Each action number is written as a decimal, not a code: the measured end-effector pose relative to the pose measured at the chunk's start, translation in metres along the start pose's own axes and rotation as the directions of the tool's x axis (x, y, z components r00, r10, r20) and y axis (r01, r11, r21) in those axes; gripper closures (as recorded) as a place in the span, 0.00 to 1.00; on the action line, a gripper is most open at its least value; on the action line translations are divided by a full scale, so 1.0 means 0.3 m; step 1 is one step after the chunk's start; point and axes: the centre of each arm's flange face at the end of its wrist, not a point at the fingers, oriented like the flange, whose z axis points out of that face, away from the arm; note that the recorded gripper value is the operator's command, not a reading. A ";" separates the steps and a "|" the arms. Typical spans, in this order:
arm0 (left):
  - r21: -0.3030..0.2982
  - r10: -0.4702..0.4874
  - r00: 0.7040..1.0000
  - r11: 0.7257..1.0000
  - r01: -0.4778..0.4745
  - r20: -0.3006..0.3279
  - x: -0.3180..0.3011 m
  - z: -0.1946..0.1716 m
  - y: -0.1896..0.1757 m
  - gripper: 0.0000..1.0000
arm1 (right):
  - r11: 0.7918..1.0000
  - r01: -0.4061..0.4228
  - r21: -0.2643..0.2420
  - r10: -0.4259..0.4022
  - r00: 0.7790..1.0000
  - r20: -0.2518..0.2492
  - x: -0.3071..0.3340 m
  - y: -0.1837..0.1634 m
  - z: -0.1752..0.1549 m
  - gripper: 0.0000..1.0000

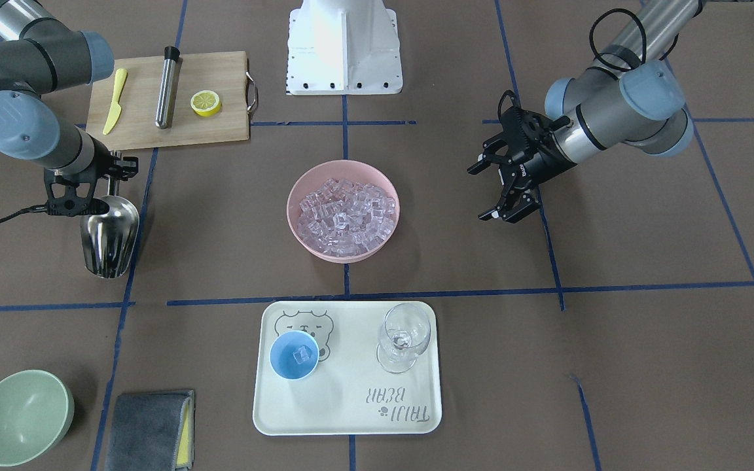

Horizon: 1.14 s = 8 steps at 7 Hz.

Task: Put ice in cup with scoop
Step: 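Lower the scoop onto the table and open the right gripper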

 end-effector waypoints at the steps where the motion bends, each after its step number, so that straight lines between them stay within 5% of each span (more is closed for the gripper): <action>1: 0.001 0.001 1.000 1.000 -0.001 0.000 0.000 -0.001 -0.001 0.00 | 1.000 -0.006 -0.011 0.006 1.000 0.008 0.004 0.002 0.004 1.00; 6: 0.006 0.005 1.000 1.000 -0.005 0.000 0.002 -0.003 -0.014 0.00 | 0.995 -0.092 -0.037 0.094 0.995 0.032 0.012 0.008 0.003 0.99; 8: 0.007 0.006 1.000 1.000 -0.006 0.000 0.002 -0.003 -0.017 0.00 | 0.994 -0.102 -0.037 0.103 0.994 0.031 0.022 0.002 0.003 0.90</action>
